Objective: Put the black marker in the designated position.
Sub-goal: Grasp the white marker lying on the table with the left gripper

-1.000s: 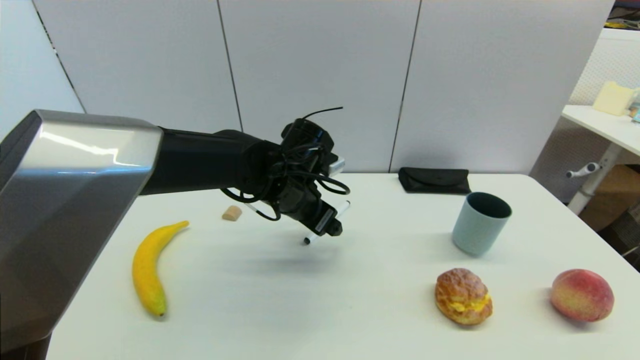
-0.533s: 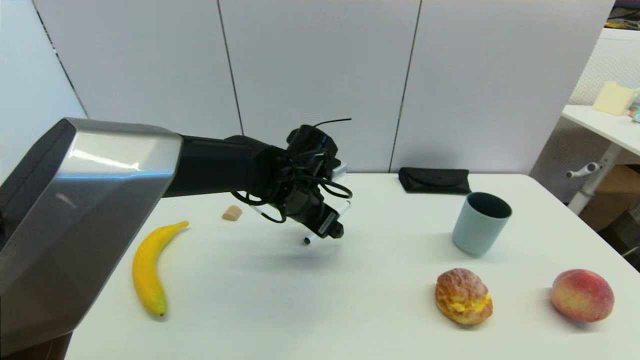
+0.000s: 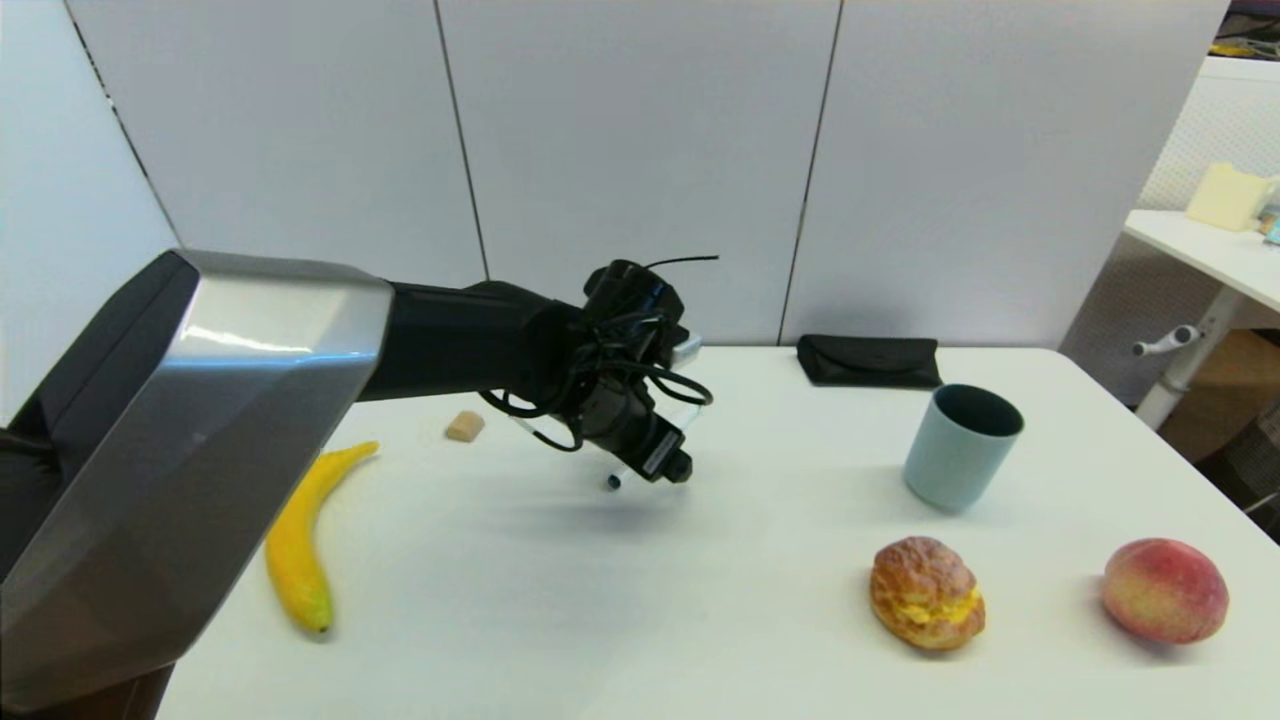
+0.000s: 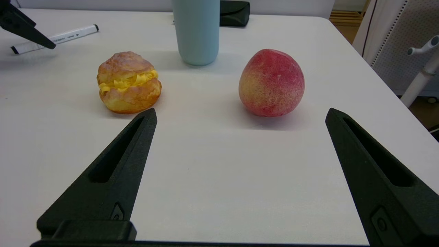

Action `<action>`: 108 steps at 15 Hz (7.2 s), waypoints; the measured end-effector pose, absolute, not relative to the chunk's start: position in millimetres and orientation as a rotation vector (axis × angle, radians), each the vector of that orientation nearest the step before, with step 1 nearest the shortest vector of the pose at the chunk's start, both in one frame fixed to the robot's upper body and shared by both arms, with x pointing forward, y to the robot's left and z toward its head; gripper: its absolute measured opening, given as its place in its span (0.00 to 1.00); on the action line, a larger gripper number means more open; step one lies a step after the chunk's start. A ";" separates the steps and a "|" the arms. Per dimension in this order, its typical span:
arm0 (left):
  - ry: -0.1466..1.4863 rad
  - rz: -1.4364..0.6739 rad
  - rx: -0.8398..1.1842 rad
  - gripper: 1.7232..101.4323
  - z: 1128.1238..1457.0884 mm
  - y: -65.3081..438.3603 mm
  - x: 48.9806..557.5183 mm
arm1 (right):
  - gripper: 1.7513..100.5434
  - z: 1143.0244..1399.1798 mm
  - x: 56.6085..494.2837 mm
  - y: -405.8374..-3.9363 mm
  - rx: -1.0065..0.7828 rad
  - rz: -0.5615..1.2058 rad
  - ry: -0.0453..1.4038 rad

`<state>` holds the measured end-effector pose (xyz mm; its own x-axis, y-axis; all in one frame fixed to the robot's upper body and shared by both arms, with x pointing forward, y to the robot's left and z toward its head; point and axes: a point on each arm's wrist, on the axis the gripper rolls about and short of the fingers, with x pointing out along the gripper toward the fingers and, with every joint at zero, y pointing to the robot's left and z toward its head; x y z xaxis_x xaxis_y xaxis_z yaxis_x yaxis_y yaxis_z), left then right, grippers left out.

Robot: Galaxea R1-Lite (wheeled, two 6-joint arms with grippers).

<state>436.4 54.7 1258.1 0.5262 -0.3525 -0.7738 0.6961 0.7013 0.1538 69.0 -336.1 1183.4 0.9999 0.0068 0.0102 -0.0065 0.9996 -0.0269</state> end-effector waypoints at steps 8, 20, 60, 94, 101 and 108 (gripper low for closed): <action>0.786 -0.669 0.483 0.75 1255.2 48.3 437.6 | 0.97 1183.4 69.0 -336.1 -0.027 0.006 -0.011; 0.810 -0.654 0.478 0.01 1251.6 55.2 437.1 | 0.97 1183.4 69.0 -336.1 -0.027 0.006 -0.010; 0.480 0.077 -0.261 0.95 1252.8 -2.2 418.1 | 0.97 1183.4 69.0 -336.1 -0.027 0.006 -0.010; 0.518 0.005 -0.009 0.96 1202.5 -20.1 450.0 | 0.97 1183.4 69.0 -336.1 -0.027 0.006 -0.010; 0.520 -0.007 0.037 0.54 1201.4 -20.1 450.3 | 0.97 1183.4 69.0 -336.1 -0.027 0.006 -0.010; 0.540 -0.031 0.049 0.13 1196.9 -21.3 449.7 | 0.97 1183.4 69.0 -336.1 -0.027 0.006 -0.010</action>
<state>449.7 -21.3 1196.9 0.8571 -0.0169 -0.5148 0.0430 0.9983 0.0387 69.0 -336.1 1183.4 0.9999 0.0064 0.0102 -0.0061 0.9996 -0.0273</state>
